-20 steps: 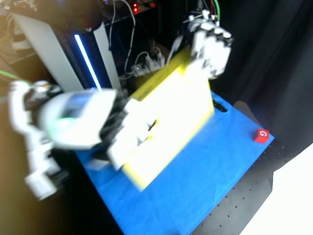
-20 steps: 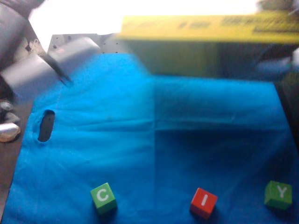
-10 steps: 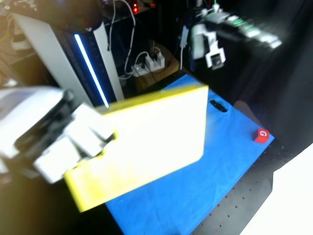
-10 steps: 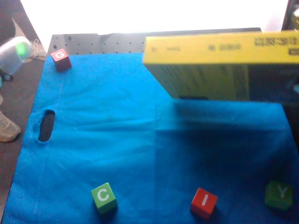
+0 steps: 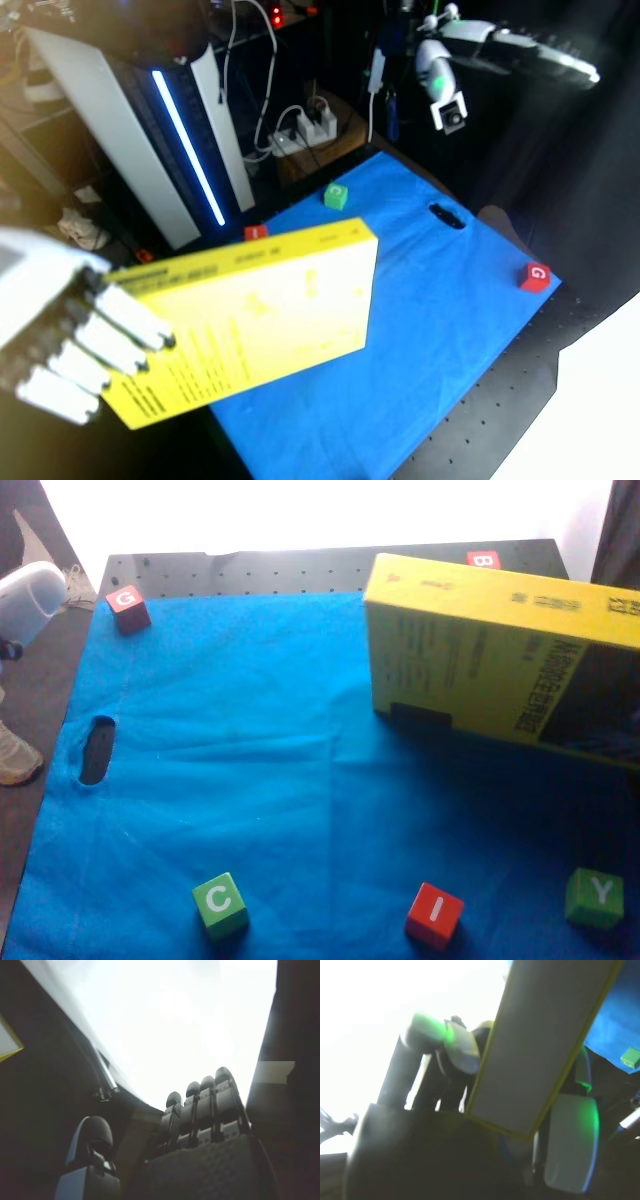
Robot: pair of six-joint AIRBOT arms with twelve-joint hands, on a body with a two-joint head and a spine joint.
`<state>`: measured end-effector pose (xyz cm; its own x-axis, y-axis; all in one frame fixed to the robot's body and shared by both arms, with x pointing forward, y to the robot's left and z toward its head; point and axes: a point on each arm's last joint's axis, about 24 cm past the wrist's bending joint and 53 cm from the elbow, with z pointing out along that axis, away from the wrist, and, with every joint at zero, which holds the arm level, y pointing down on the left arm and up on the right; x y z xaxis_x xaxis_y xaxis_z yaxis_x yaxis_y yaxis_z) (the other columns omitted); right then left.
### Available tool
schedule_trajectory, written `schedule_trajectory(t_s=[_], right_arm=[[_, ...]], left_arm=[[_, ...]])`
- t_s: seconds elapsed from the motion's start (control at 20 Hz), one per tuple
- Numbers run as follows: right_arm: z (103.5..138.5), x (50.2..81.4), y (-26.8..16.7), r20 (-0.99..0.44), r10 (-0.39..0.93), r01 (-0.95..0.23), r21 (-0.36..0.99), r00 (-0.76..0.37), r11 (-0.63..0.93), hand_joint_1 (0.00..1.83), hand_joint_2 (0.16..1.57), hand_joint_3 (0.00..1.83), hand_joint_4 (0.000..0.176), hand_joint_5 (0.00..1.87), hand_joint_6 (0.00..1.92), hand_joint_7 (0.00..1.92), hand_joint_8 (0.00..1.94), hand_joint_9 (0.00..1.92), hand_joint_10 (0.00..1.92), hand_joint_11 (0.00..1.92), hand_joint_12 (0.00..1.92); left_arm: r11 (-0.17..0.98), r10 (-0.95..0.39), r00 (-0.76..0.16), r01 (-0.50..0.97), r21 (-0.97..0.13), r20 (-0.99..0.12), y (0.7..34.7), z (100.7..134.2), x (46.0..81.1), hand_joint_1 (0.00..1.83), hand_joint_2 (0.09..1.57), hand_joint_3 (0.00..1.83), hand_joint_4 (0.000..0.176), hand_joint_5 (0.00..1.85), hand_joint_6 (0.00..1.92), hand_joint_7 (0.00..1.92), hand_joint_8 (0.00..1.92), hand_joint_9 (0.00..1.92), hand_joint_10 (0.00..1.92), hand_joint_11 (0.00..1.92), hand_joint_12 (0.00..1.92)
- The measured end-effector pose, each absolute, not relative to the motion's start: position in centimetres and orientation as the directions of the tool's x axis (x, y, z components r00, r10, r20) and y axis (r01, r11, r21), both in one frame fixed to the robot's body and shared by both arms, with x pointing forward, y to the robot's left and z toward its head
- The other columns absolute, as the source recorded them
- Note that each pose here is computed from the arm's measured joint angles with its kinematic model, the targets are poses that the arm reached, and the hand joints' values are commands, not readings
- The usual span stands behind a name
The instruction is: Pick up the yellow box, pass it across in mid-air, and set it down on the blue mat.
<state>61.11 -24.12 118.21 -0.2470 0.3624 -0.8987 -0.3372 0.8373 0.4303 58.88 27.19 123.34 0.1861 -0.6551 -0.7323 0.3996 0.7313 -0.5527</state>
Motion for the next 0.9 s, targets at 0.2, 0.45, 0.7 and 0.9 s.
schedule_trajectory(t_s=[0.2,0.45,0.7,0.9], right_arm=[[117.7,61.8,-24.8,-0.889,0.389,-0.308,0.450,-0.241,0.839,1.08,1.33,0.02,0.000,0.55,1.57,0.70,1.72,0.74,1.90,0.84,1.92],[117.0,61.8,-24.4,-0.888,0.381,-0.311,0.449,-0.257,0.838,0.52,1.28,0.00,0.039,0.01,0.01,0.05,0.02,0.11,0.37,0.01,1.25],[116.9,61.8,-24.5,-0.890,0.374,-0.311,0.444,-0.262,0.840,0.38,1.23,0.00,0.136,0.00,0.00,0.00,0.00,0.00,0.00,0.00,0.00],[117.7,61.8,-24.3,-0.894,0.384,-0.330,0.443,-0.231,0.833,0.30,1.17,0.00,0.160,0.00,0.00,0.00,0.00,0.00,0.00,0.00,0.00]], left_arm=[[0.731,-0.655,0.185,0.401,-0.552,-0.733,27.1,123.3,58.9,0.28,1.26,0.01,0.090,0.00,0.00,0.00,0.00,0.00,0.00,0.00,0.00],[0.728,-0.660,0.184,0.399,-0.558,-0.729,27.2,123.3,58.9,0.32,1.28,0.01,0.050,0.00,0.00,0.00,0.00,0.00,0.00,0.00,0.00],[0.728,-0.660,0.184,0.397,-0.559,-0.729,27.2,123.2,58.9,0.36,1.30,0.01,0.025,0.00,0.00,0.00,0.00,0.00,0.00,0.00,0.00],[0.725,-0.663,0.177,0.397,-0.563,-0.728,27.0,123.0,58.9,0.43,1.33,0.01,0.007,0.00,0.00,0.00,0.00,0.00,0.00,0.00,0.00]])
